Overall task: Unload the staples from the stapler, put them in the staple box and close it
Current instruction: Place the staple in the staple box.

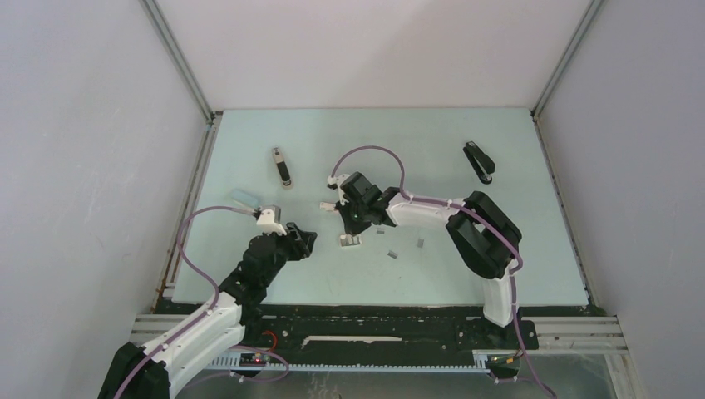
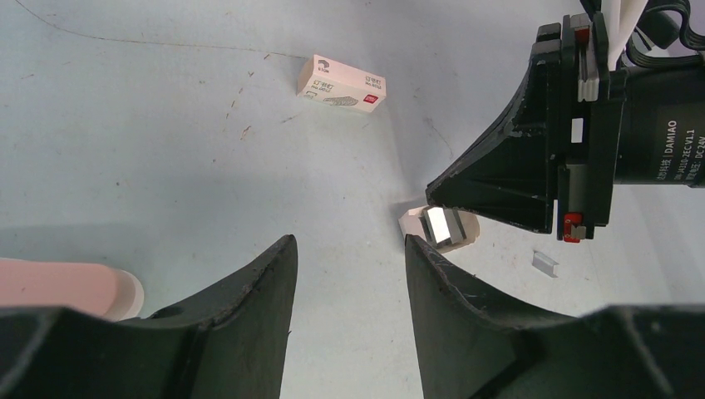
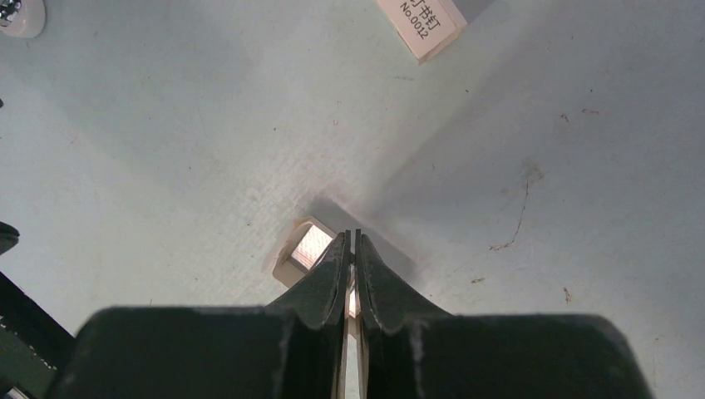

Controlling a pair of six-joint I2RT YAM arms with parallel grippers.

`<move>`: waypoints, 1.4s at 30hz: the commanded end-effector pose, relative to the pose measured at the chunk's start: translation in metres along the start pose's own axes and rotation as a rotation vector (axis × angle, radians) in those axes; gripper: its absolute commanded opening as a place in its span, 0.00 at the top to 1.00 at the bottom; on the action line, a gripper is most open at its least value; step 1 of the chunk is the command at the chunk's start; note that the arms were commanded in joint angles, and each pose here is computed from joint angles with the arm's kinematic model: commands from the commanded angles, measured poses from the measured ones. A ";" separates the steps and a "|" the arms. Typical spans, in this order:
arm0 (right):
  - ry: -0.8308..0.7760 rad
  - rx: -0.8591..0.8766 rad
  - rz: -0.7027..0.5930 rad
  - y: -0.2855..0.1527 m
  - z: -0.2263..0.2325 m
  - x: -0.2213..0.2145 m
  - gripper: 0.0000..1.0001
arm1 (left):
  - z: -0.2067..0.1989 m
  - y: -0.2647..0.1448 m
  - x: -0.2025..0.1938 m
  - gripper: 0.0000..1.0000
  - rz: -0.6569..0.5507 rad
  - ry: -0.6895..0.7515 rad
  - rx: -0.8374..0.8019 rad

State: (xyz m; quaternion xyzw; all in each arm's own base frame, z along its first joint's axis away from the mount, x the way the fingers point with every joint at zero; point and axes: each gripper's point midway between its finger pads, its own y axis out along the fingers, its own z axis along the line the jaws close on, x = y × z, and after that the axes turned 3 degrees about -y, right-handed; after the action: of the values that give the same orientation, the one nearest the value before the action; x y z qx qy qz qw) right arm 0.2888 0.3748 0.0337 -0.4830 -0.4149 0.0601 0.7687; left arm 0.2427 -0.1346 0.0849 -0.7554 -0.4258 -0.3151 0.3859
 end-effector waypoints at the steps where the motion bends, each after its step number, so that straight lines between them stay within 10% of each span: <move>1: -0.026 0.003 -0.046 -0.019 0.003 0.013 0.89 | 0.002 0.000 0.000 0.44 -0.017 0.017 -0.008; 42: -0.037 0.015 -0.025 -0.017 -0.004 0.002 0.88 | 0.001 0.000 0.000 0.44 -0.012 0.019 -0.008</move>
State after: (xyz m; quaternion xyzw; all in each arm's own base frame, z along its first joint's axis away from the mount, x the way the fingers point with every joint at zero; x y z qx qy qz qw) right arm 0.2827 0.3598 0.0465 -0.4784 -0.4265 0.0588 0.7653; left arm 0.2427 -0.1347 0.0850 -0.7554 -0.4257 -0.3153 0.3857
